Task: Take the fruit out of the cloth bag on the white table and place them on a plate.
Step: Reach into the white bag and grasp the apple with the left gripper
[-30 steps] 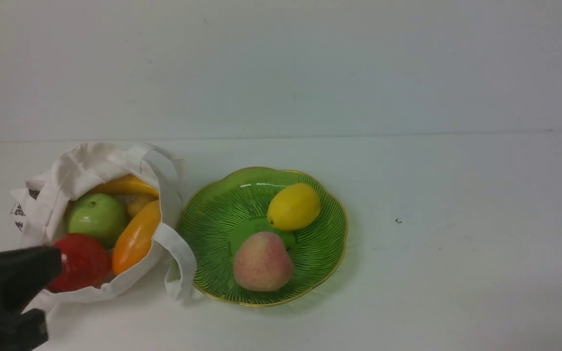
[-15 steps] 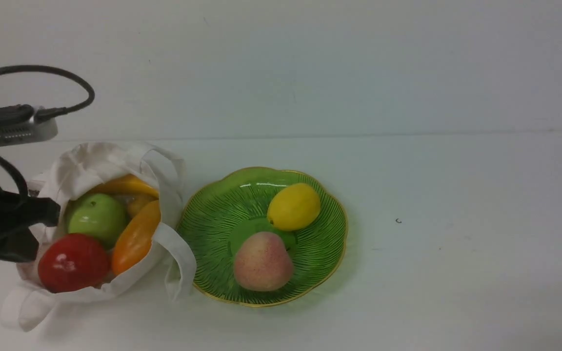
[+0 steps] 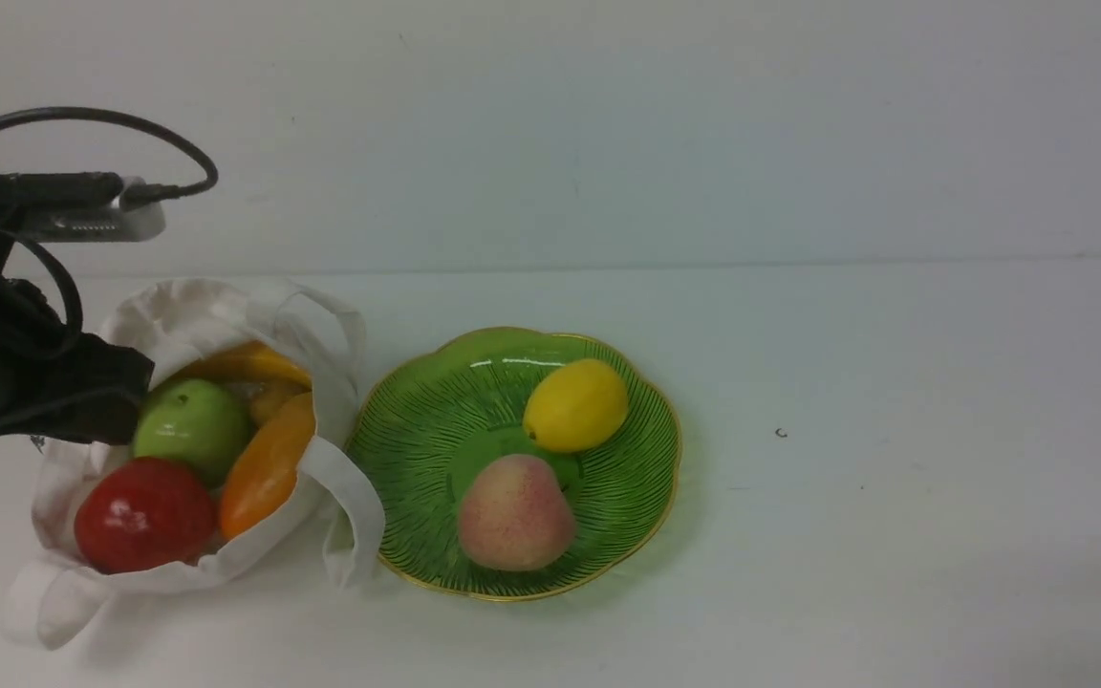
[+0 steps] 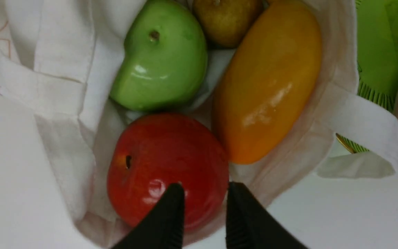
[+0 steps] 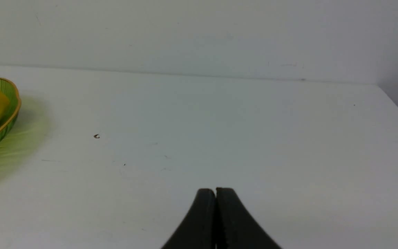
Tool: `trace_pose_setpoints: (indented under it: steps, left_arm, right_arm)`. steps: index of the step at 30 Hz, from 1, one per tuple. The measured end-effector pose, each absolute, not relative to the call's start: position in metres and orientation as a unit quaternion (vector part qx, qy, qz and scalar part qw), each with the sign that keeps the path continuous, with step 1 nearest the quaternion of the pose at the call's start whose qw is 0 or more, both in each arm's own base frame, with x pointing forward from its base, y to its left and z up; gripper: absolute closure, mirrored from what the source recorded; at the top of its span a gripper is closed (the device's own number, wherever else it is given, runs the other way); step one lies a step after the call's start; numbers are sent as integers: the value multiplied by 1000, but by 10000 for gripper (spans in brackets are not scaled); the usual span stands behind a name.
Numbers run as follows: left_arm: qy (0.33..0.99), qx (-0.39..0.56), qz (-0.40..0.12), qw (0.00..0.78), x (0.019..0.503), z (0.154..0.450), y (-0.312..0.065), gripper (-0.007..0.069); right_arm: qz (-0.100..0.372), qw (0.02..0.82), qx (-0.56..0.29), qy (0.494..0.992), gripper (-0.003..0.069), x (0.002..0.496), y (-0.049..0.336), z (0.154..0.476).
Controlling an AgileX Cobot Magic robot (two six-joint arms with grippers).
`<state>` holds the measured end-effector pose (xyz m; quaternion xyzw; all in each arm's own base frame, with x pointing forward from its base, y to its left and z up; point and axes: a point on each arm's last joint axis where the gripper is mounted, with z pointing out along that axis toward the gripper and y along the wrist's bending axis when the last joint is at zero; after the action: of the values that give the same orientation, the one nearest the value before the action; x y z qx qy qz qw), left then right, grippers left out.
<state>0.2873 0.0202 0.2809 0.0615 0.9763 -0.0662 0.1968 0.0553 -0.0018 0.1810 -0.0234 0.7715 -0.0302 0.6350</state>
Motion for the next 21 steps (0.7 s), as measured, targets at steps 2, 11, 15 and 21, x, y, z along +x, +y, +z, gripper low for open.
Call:
trace_pose_setpoints:
  steps: [2, 11, 15, 21]
  left_arm:
    - [978, 68, -66, 188, 290, 275, 21, 307]
    - [985, 88, -72, 132, 308, 237, 24, 18]
    - [987, 86, -75, 112, 315, 219, 25, 14]
    - [989, 86, -69, 95, 321, 205, 27, 99]
  right_arm:
    - [-30, 635, -23, 772, 673, 55, -2, 181]
    - [-30, 635, -23, 772, 673, 55, -2, 181]
    - [-30, 635, -23, 772, 673, 55, -2, 181]
    - [-30, 635, -23, 772, 673, 55, -2, 181]
